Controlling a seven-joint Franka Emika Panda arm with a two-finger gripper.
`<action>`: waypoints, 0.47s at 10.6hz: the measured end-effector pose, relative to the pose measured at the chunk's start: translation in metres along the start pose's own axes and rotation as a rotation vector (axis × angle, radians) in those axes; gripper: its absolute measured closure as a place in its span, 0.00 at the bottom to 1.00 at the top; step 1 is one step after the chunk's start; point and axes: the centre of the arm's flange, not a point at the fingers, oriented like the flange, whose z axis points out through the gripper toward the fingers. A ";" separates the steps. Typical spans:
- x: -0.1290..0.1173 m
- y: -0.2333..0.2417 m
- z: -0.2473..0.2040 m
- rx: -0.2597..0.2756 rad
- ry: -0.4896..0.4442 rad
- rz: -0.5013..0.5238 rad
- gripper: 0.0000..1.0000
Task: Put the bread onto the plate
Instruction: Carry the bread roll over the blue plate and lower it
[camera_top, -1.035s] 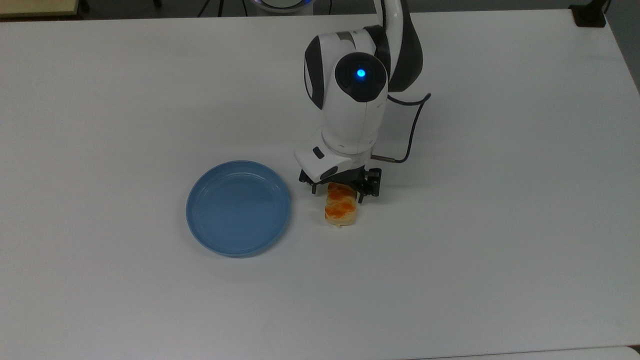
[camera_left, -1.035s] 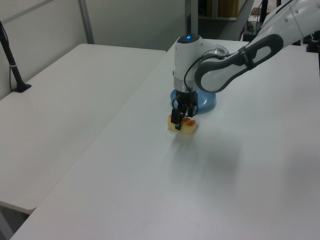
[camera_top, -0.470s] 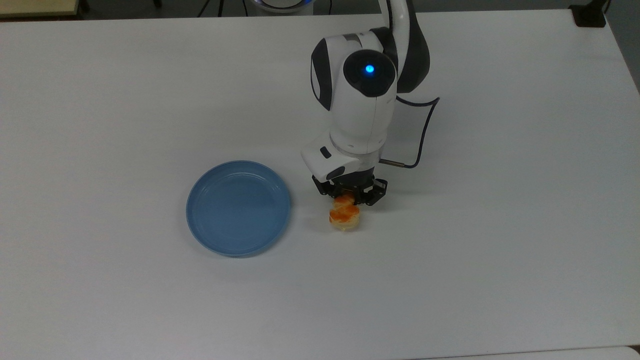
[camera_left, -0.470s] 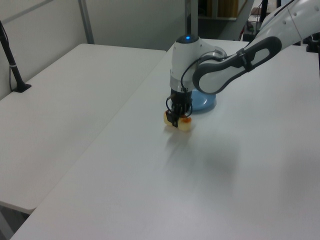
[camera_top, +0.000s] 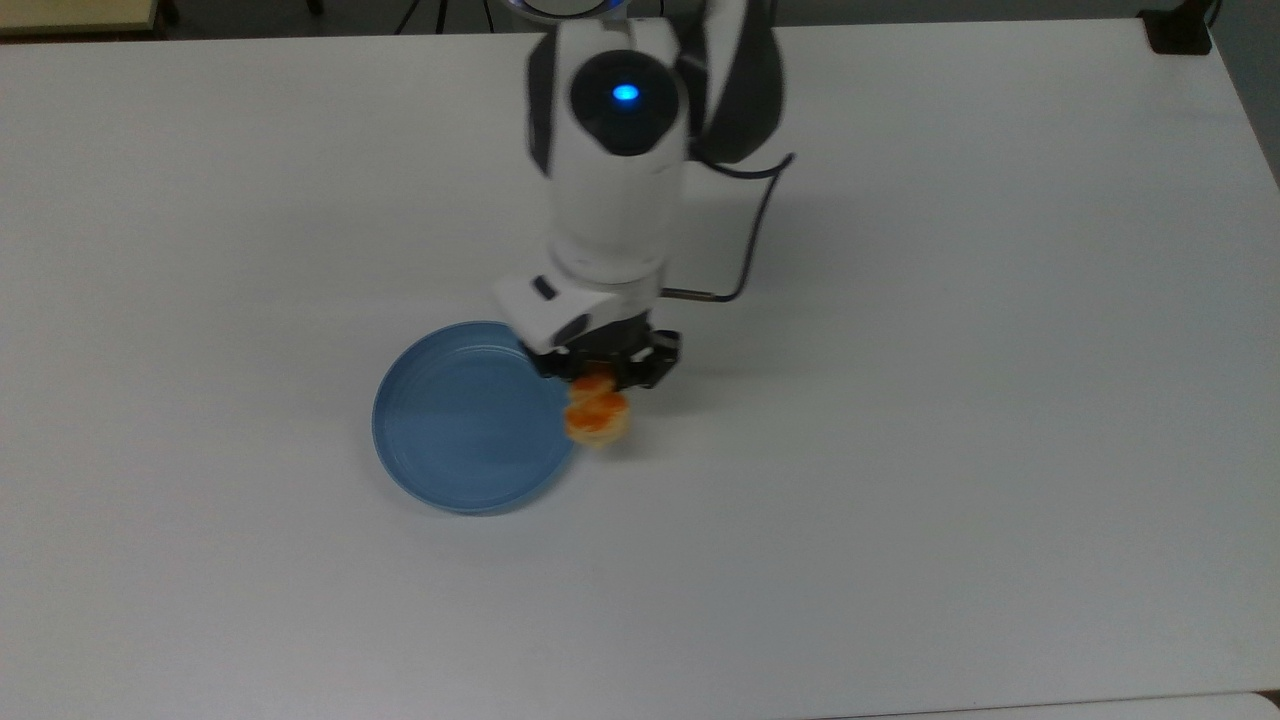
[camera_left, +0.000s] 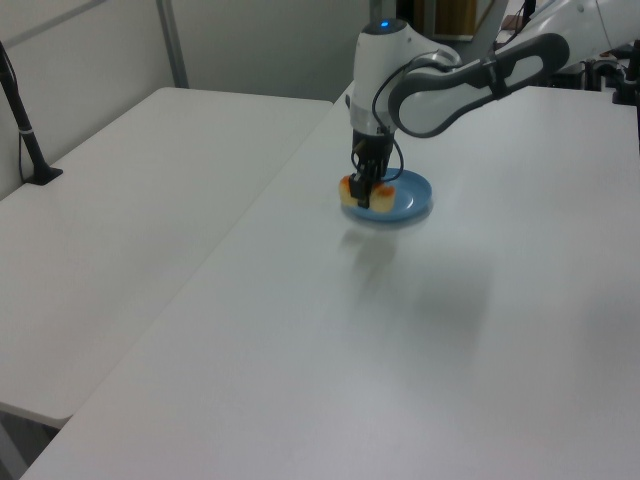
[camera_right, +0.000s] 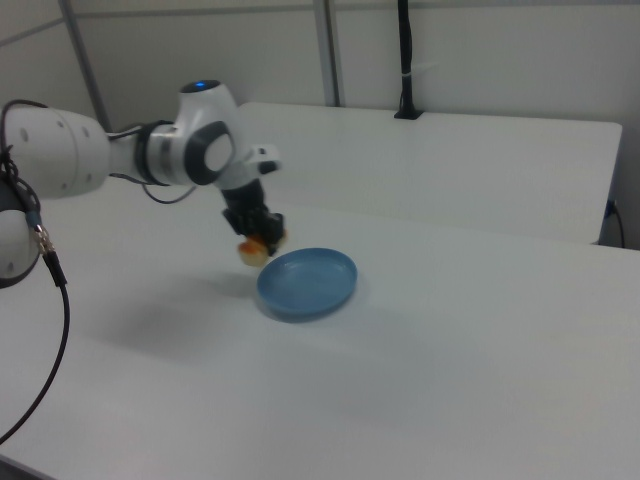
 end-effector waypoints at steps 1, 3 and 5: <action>0.005 0.034 0.007 -0.008 -0.004 -0.007 0.62; 0.012 0.078 0.028 -0.018 0.021 -0.008 0.58; 0.014 0.088 0.048 -0.023 0.026 -0.002 0.40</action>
